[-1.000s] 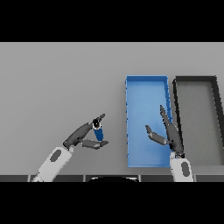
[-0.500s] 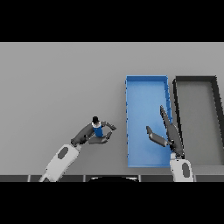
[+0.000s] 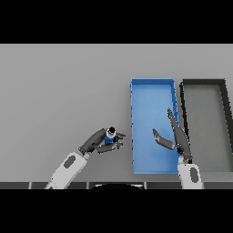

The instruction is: Pick up the blue pipe and place it into the blue bin.

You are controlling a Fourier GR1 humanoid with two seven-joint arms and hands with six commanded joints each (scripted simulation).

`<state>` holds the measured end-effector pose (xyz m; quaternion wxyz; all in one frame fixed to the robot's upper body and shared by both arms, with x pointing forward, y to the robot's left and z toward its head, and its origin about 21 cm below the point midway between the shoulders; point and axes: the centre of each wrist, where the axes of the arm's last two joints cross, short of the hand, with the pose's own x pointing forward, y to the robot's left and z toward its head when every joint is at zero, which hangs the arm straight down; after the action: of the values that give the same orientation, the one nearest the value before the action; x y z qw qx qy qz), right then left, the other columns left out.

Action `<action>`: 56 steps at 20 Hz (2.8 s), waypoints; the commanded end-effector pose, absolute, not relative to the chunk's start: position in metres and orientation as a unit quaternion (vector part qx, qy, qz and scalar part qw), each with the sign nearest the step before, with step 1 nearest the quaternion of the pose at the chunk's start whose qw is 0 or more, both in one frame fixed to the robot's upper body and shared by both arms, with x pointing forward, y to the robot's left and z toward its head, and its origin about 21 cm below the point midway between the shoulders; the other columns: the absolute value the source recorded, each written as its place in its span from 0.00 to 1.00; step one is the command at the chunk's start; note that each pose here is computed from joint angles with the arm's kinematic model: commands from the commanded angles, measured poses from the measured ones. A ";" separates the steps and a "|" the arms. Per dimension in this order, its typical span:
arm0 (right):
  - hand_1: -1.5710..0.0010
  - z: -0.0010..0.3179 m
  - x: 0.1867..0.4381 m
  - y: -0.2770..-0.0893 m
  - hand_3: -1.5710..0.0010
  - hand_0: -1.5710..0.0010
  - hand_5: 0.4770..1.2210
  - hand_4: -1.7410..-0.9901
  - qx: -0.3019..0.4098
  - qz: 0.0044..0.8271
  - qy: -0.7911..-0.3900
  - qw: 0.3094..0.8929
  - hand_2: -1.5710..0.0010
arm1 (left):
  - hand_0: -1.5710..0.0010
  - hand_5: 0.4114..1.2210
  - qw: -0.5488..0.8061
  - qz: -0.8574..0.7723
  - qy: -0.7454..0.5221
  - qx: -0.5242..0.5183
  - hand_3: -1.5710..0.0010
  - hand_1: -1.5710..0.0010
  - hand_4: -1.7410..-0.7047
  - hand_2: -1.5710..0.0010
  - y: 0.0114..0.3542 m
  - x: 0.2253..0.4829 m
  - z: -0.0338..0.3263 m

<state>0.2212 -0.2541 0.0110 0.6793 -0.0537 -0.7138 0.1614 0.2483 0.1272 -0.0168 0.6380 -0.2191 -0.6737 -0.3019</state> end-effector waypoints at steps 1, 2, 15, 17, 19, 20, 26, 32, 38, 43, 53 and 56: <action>1.00 0.008 0.219 -0.250 1.00 1.00 0.24 0.62 -0.048 0.160 -0.710 0.684 1.00 | 0.07 0.96 0.626 -0.299 -0.684 -0.227 0.09 0.06 0.04 0.05 0.127 0.249 -0.012; 1.00 0.007 0.220 -0.250 1.00 1.00 0.24 0.62 -0.046 0.159 -0.711 0.683 1.00 | 0.05 0.97 0.617 -0.296 -0.691 -0.235 0.08 0.05 0.03 0.04 0.123 0.251 -0.006; 1.00 0.007 0.216 -0.257 1.00 1.00 0.28 0.63 -0.058 0.178 -0.720 0.668 1.00 | 0.00 1.00 0.577 -0.321 -0.703 -0.263 0.08 0.00 0.01 0.00 0.100 0.251 0.049; 1.00 0.008 0.216 -0.258 1.00 1.00 0.28 0.63 -0.058 0.180 -0.720 0.668 1.00 | 0.00 1.00 0.579 -0.323 -0.702 -0.260 0.08 0.00 0.01 0.00 0.100 0.251 0.049; 1.00 0.008 0.220 -0.260 1.00 1.00 0.28 0.65 -0.062 0.179 -0.716 0.672 1.00 | 0.00 1.00 0.580 -0.323 -0.701 -0.261 0.08 0.00 0.01 0.00 0.098 0.249 0.047; 1.00 0.008 0.218 -0.261 1.00 1.00 0.28 0.65 -0.063 0.179 -0.717 0.671 1.00 | 0.00 1.00 0.580 -0.322 -0.701 -0.262 0.08 0.00 0.01 0.00 0.100 0.248 0.047; 1.00 0.031 0.218 -0.268 1.00 1.00 0.19 0.68 0.052 0.167 -0.759 0.627 1.00 | 0.00 1.00 0.576 -0.325 -0.701 -0.267 0.08 0.00 0.01 0.00 0.098 0.249 0.050; 1.00 0.100 0.231 -0.256 1.00 1.00 0.04 0.55 0.205 0.249 -0.737 0.594 1.00 | 0.00 1.00 0.569 -0.332 -0.704 -0.266 0.08 0.00 0.01 0.00 0.098 0.252 0.051; 1.00 0.153 0.242 -0.223 1.00 1.00 0.02 0.54 0.260 0.371 -0.715 0.532 1.00 | 0.00 1.00 0.572 -0.337 -0.702 -0.256 0.08 0.00 0.01 0.00 0.097 0.253 0.050; 1.00 0.170 0.254 -0.190 1.00 1.00 0.03 0.58 0.279 0.428 -0.701 0.497 1.00 | 0.00 1.00 0.562 -0.340 -0.705 -0.265 0.08 0.00 0.01 0.00 0.101 0.254 0.053; 1.00 0.174 0.276 -0.129 1.00 1.00 0.03 0.71 0.294 0.492 -0.657 0.489 0.99 | 0.00 1.00 0.561 -0.350 -0.701 -0.267 0.01 0.00 0.26 0.00 0.097 0.260 0.049; 0.81 0.177 0.279 -0.116 0.84 0.83 0.00 0.52 0.306 0.511 -0.647 0.476 0.80 | 0.00 1.00 0.562 -0.363 -0.702 -0.245 0.24 0.00 0.13 0.00 0.099 0.260 0.052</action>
<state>0.2787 -0.1156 0.1775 0.4765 0.3050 -0.6469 0.5114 0.2603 0.0992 0.0524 0.5606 -0.2462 -0.7023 -0.3631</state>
